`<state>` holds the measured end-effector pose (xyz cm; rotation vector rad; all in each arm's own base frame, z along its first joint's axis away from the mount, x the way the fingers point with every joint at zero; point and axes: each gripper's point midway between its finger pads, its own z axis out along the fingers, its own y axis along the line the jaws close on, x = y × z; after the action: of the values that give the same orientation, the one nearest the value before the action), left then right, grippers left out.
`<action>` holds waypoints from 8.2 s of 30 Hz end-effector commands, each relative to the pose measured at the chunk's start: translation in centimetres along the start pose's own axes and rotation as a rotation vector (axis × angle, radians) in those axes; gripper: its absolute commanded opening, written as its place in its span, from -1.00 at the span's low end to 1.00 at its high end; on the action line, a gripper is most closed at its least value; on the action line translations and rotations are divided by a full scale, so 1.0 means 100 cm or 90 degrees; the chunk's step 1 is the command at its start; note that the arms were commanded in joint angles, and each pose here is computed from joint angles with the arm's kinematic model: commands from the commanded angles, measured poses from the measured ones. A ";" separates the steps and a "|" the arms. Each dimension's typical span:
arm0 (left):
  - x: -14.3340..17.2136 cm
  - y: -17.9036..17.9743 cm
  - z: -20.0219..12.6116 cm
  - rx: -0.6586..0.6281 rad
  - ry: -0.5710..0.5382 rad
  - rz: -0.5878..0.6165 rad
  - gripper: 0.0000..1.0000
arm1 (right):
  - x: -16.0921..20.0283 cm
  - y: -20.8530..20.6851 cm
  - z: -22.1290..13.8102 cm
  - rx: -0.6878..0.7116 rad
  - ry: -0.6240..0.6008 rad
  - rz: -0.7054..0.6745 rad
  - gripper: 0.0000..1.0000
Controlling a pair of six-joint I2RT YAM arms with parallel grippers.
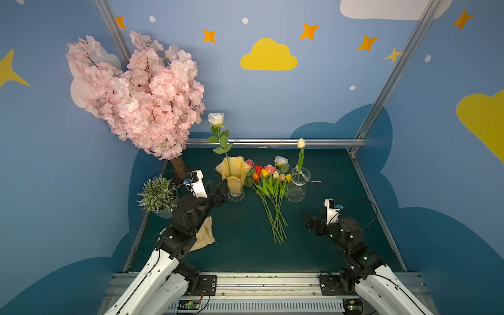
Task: Arrange the flowers in different vases according to their variety
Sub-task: Pick up the flower at the center of the board, then insert the flower into the vase, then adjust many flowers at the center of the board.
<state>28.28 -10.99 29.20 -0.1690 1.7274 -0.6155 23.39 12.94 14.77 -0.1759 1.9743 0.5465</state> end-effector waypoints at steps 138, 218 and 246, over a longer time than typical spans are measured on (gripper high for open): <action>0.097 0.060 -0.020 -0.043 0.034 0.035 1.00 | -0.137 0.163 0.138 -0.074 0.194 -0.112 -1.00; 0.104 0.045 -0.009 0.000 0.068 0.045 1.00 | -0.194 0.303 0.127 -0.292 -0.046 -0.200 -0.26; 0.171 -0.001 0.029 0.080 0.288 0.099 1.00 | -0.052 0.073 0.013 -0.028 0.118 0.037 -0.12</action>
<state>26.13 -18.49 13.07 0.1764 2.1185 -0.6639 24.43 19.93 22.05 -0.2733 2.1061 0.6217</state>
